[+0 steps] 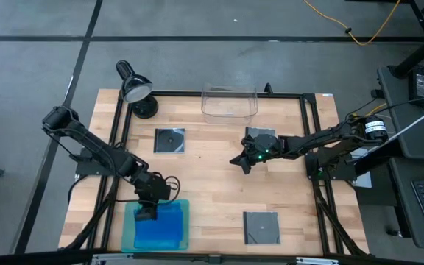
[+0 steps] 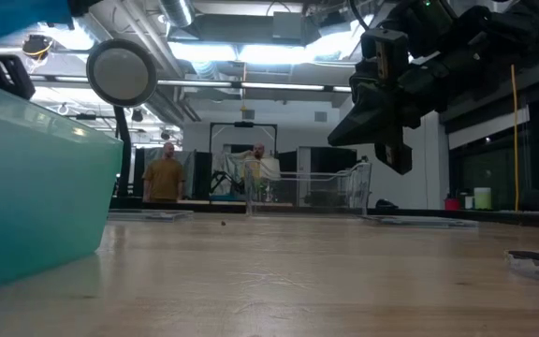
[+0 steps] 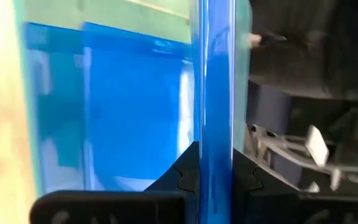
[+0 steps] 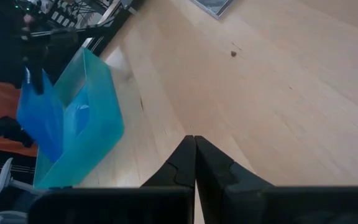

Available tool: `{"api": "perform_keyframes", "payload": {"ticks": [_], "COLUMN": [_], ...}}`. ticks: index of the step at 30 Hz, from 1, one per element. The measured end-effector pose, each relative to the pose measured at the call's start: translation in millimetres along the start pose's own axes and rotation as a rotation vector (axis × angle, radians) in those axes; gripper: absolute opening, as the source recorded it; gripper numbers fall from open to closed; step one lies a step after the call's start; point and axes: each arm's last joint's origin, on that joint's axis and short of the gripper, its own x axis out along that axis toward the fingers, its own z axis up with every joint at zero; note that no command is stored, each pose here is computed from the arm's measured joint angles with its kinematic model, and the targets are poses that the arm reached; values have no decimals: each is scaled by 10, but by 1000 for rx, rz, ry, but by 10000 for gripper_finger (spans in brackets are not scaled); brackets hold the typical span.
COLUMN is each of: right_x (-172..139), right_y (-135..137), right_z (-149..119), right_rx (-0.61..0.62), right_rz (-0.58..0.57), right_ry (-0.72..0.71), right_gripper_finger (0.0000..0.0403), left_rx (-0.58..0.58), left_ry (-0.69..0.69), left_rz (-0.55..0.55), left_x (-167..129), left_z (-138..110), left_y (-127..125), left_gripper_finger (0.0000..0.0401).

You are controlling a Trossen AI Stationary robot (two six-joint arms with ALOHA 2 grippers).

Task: Pick & place jewel cases by type
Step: Put the blue CD case into the blue bin

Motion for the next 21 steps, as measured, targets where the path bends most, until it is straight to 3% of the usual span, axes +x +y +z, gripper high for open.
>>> {"api": "perform_keyframes", "payload": {"ticks": [21], "right_x": [0], "right_y": [-1], "right_z": [-2], "right_rx": [-25], "right_rz": [0], "right_ry": [3], "right_gripper_finger": [7], "left_rx": [-111], "left_ry": [49], "left_rz": [65], "left_x": [210], "left_z": [-44], "left_y": [31], "left_gripper_finger": [69]}}
